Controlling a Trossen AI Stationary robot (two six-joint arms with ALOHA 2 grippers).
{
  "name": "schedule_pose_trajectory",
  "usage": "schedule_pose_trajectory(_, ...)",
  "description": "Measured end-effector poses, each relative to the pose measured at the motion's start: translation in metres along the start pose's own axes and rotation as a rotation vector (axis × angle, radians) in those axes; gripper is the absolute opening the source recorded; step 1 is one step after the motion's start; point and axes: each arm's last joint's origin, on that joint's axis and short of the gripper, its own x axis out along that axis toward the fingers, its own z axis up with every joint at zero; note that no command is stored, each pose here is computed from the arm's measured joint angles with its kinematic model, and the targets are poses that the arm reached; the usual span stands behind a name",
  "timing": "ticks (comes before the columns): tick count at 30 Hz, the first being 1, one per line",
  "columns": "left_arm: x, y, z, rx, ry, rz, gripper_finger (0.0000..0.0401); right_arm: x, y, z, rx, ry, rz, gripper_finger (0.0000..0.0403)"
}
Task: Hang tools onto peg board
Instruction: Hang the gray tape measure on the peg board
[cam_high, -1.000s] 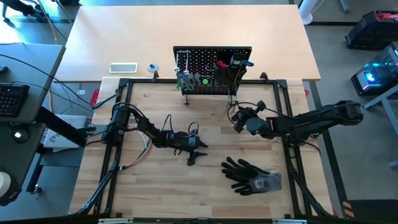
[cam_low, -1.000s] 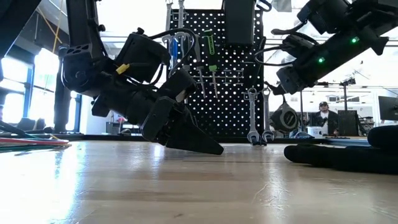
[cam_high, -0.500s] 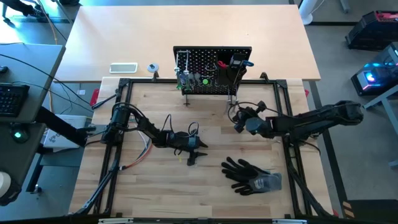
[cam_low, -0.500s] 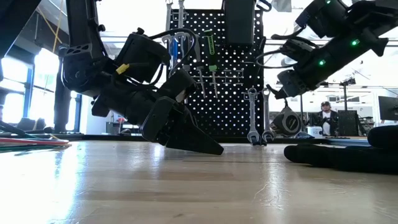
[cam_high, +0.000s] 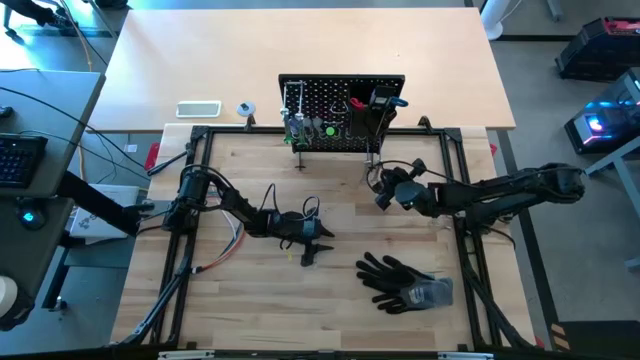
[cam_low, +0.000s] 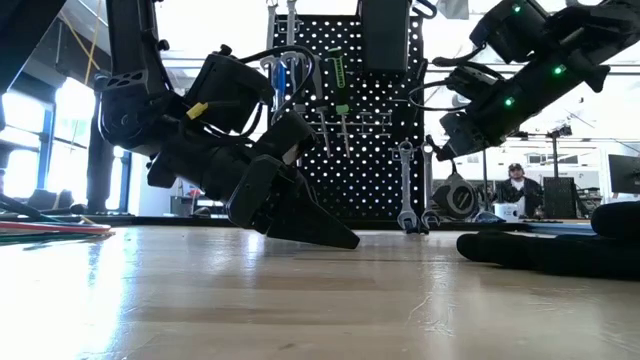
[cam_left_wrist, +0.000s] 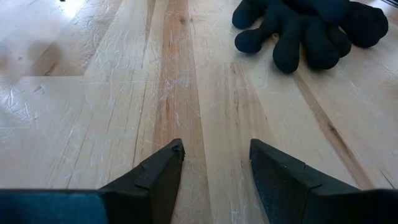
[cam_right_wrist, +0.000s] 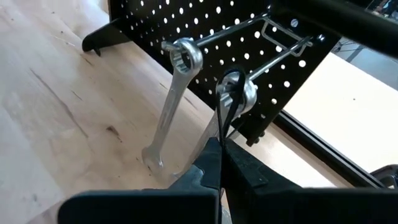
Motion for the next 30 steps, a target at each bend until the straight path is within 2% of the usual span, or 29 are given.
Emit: schedule_pose_trajectory(30, 0.0, 0.0, 0.0, 0.0, -0.002, 0.0, 0.0182, 0.017, -0.015, 0.003, 0.059, 0.041, 0.075, 0.0)
